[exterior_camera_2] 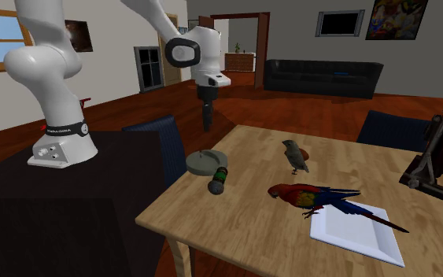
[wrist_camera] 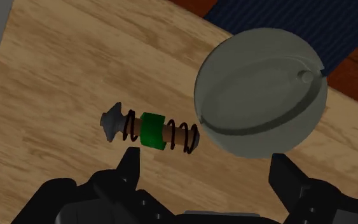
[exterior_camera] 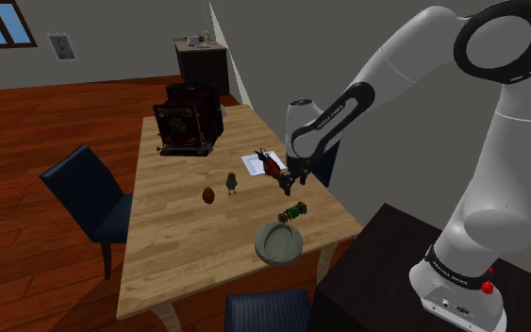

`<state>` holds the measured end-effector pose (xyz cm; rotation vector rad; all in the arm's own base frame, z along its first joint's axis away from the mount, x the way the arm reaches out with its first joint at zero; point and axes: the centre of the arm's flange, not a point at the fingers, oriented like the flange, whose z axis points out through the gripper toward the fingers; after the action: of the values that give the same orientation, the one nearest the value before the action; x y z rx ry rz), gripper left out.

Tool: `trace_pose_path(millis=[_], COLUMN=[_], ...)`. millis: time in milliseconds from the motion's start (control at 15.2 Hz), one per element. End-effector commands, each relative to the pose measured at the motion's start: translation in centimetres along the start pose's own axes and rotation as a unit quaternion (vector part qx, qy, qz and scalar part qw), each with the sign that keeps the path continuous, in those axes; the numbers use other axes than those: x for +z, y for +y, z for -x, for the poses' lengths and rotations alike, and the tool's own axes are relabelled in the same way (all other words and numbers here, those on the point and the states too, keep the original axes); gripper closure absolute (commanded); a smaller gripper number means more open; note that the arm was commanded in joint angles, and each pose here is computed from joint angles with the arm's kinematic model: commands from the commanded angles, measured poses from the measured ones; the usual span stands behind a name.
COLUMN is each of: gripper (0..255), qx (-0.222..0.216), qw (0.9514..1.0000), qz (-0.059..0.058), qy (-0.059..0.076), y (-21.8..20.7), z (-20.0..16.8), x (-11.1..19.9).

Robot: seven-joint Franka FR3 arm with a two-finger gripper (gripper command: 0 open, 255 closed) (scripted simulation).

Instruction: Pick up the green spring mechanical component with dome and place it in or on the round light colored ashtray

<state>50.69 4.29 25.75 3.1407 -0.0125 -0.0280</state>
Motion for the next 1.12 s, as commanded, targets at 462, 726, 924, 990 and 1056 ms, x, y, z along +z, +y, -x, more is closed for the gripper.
trace_pose_path(millis=[462, 726, 924, 990, 1056], gripper=[0, 0, 0, 0, 0], qx=[-0.182, -0.227, -0.227, -0.227, -0.227], qw=[0.9824, 0.9723, 0.9723, 0.9723, 0.9723], qz=[-0.043, -0.054, -0.054, -0.054, -0.054], qy=[-0.009, -0.011, -0.011, -0.011, -0.011], y=[5.9, 7.1, 7.0, 6.9, 6.9], z=[-0.6, -1.1, -1.0, -1.0, -0.9], x=[11.1, 14.6, 16.1, 16.7, 17.2])
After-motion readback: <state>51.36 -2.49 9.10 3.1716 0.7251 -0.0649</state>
